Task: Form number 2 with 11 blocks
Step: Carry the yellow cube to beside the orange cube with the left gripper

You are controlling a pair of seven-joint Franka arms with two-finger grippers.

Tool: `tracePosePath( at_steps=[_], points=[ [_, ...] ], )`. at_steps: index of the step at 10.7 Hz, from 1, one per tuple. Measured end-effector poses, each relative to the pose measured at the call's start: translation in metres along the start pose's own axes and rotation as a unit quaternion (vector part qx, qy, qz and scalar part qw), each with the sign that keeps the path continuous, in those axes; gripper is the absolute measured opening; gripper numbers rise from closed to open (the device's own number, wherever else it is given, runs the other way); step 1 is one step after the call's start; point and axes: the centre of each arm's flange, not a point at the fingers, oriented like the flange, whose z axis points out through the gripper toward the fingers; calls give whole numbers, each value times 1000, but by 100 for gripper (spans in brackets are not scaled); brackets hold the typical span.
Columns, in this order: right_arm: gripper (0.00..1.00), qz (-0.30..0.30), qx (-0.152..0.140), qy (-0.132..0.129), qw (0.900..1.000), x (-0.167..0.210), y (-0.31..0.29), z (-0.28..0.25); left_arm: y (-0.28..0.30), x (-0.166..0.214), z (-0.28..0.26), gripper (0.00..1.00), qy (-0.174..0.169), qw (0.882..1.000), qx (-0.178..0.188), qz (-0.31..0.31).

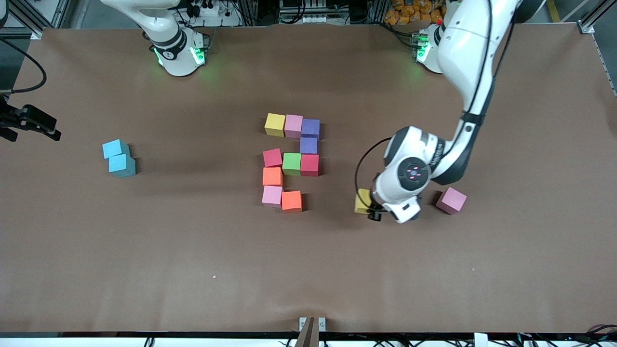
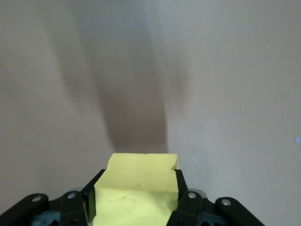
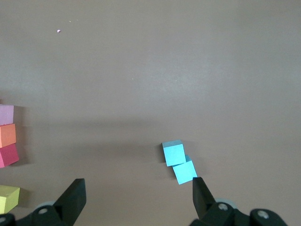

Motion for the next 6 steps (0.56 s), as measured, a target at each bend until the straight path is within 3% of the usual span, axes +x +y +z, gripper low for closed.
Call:
tracePosePath(
  at_steps=[2, 6],
  points=[
    [100, 0, 0, 1, 1000, 0, 0, 0, 5, -35, 13, 60, -5, 1000, -8, -9],
    [100, 0, 0, 1, 1000, 0, 1, 0, 9, -71, 30, 60, -15, 1000, -23, -14]
  ],
)
